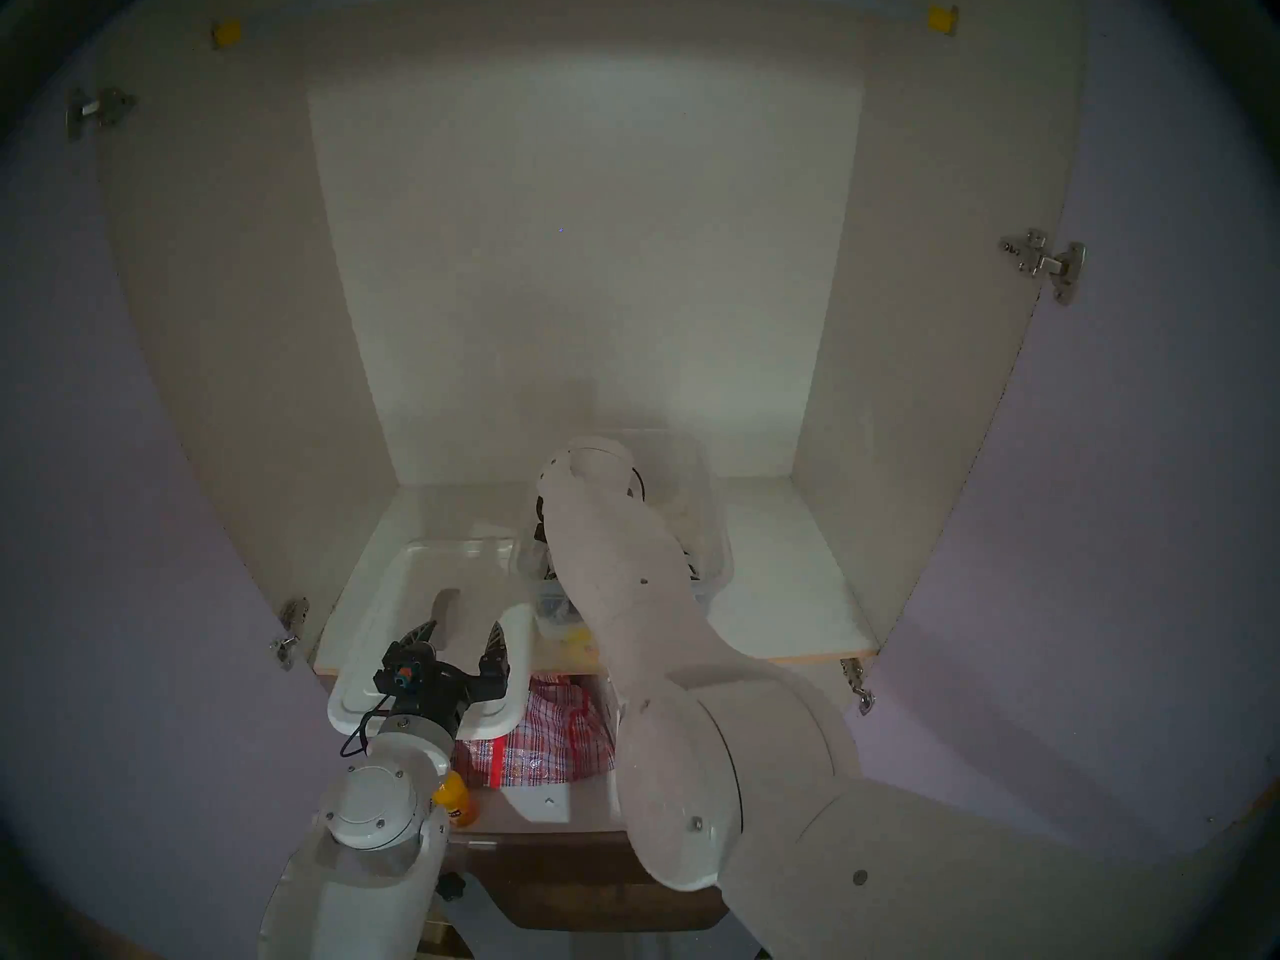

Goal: Take clothing out of the storage bin and put the lid back on the bin

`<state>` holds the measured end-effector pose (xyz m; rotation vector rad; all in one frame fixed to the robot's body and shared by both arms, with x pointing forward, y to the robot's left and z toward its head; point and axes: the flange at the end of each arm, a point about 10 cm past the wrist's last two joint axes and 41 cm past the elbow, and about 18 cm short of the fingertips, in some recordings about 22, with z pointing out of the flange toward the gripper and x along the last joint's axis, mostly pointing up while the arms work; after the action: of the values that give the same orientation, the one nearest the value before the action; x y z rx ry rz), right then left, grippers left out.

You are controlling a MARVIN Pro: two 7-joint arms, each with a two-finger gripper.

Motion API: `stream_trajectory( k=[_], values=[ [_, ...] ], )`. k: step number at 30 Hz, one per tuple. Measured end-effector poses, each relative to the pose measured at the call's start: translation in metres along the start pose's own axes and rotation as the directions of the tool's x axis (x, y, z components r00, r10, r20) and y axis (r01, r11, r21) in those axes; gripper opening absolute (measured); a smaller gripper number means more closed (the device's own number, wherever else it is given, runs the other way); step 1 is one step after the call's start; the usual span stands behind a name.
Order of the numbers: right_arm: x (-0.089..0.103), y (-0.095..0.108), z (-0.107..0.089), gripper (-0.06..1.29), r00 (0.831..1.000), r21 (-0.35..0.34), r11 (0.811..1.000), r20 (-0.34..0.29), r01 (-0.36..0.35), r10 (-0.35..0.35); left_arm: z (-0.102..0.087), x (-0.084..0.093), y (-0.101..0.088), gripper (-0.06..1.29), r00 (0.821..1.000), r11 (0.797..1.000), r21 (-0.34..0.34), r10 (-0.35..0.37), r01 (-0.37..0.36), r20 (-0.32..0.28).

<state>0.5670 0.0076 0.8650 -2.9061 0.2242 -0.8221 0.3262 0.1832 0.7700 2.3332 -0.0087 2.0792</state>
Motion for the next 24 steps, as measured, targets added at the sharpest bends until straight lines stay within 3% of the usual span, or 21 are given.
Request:
stream_trajectory(
  k=[6,11,15,19,24],
  values=[
    [0.044,-0.002,-0.037,-0.02,0.988,0.062,0.998,-0.154,-0.016,0.026,0.0,0.0,0.0,1.23,1.0,1.0,0.0,0.0,0.0,0.0],
    [0.072,0.006,-0.07,-0.02,0.963,0.125,0.991,-0.256,-0.052,0.083,0.0,0.0,0.0,1.23,1.0,1.0,0.001,0.001,-0.001,0.001],
    [0.095,0.016,-0.103,-0.02,0.928,0.174,0.981,-0.346,-0.083,0.139,0.0,-0.001,0.0,1.23,1.0,1.0,0.002,0.001,-0.001,0.002],
    [0.117,0.033,-0.144,-0.02,0.873,0.232,0.965,-0.44,-0.119,0.213,0.0,-0.001,0.0,1.23,1.0,1.0,0.002,0.001,-0.001,0.002],
    [0.126,0.053,-0.183,-0.02,0.81,0.287,0.946,-0.513,-0.15,0.284,0.0,-0.001,0.0,1.23,1.0,1.0,0.002,0.001,-0.001,0.001]
  ],
)
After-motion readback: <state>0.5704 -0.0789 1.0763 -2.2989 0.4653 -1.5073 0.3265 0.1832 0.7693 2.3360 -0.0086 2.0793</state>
